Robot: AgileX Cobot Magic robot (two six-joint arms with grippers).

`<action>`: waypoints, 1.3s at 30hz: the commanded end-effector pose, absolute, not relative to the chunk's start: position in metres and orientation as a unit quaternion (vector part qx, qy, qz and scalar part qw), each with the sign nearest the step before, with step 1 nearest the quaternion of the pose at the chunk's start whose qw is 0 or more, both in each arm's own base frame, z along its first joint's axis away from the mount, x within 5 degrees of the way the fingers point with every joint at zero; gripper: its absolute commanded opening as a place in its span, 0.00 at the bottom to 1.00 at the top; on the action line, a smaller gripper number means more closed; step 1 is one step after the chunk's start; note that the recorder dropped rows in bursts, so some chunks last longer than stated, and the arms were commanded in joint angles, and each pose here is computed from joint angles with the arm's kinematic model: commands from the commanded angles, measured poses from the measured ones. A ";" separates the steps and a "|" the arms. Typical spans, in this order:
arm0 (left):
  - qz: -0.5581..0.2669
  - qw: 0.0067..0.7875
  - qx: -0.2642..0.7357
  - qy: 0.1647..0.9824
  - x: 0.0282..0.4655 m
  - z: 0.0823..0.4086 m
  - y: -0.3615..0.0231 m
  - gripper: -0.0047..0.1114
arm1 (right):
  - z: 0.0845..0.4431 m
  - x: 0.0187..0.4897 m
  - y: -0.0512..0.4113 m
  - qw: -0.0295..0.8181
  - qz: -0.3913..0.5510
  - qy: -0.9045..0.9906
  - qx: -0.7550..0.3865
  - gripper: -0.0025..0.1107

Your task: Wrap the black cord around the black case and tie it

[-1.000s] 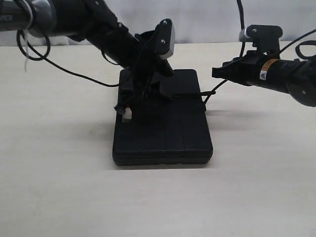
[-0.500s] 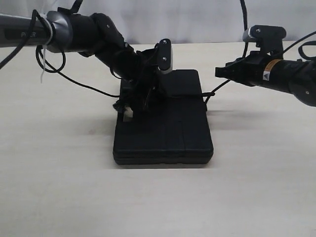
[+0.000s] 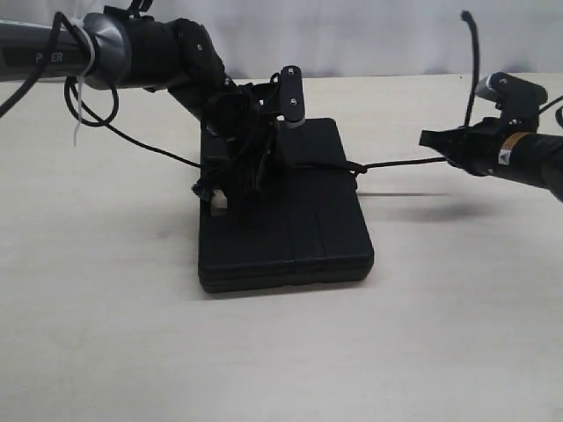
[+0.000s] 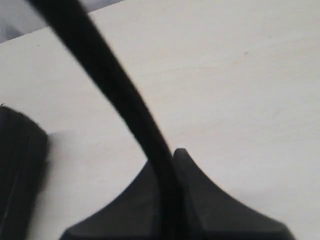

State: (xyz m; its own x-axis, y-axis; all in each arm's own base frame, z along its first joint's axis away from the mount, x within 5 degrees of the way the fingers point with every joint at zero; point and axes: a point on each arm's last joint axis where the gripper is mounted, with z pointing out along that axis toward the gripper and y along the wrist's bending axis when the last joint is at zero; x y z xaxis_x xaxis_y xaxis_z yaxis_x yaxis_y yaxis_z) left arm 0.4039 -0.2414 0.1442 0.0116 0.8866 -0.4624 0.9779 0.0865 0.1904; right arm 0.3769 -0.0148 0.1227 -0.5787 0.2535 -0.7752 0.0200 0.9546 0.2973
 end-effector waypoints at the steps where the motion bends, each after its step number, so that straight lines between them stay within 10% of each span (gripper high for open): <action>1: -0.074 0.203 0.688 0.693 0.405 0.129 -0.229 0.04 | 0.123 0.373 -0.061 0.448 0.092 0.877 0.148 0.16; 7: -0.076 0.201 0.689 0.692 0.404 0.129 -0.229 0.04 | 0.125 0.366 -0.081 0.424 0.053 0.890 0.159 0.50; 17: -0.072 0.203 0.690 0.691 0.405 0.130 -0.229 0.04 | 0.169 0.347 -0.087 0.433 0.006 0.888 0.154 0.50; 20: -0.079 0.197 0.689 0.693 0.403 0.130 -0.229 0.05 | 0.169 0.349 -0.082 0.437 0.004 0.890 0.131 0.31; 24: -0.082 0.195 0.690 0.692 0.402 0.132 -0.229 0.40 | 0.169 0.349 -0.082 0.435 0.001 0.892 0.125 0.06; 28: -0.095 0.206 0.684 0.693 0.398 0.150 -0.230 0.61 | 0.169 0.349 -0.082 0.435 0.001 0.892 0.125 0.06; 35: -0.127 0.267 0.617 0.730 0.386 0.223 -0.229 0.54 | 0.171 0.349 -0.081 0.442 0.004 0.889 0.122 0.06; 39: -0.134 0.307 0.565 0.754 0.376 0.266 -0.224 0.12 | 0.191 0.344 -0.058 0.478 0.024 0.875 0.072 0.06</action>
State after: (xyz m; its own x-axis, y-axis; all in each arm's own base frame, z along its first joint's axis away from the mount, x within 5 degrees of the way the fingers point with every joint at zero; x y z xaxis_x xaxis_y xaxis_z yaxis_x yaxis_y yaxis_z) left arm 0.3805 -0.2264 0.2448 -0.1274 0.8112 -0.5707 0.9536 0.2585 0.1546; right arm 0.3467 -0.0712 0.1766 -0.5751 0.1956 -0.7943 0.1775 0.9777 0.1122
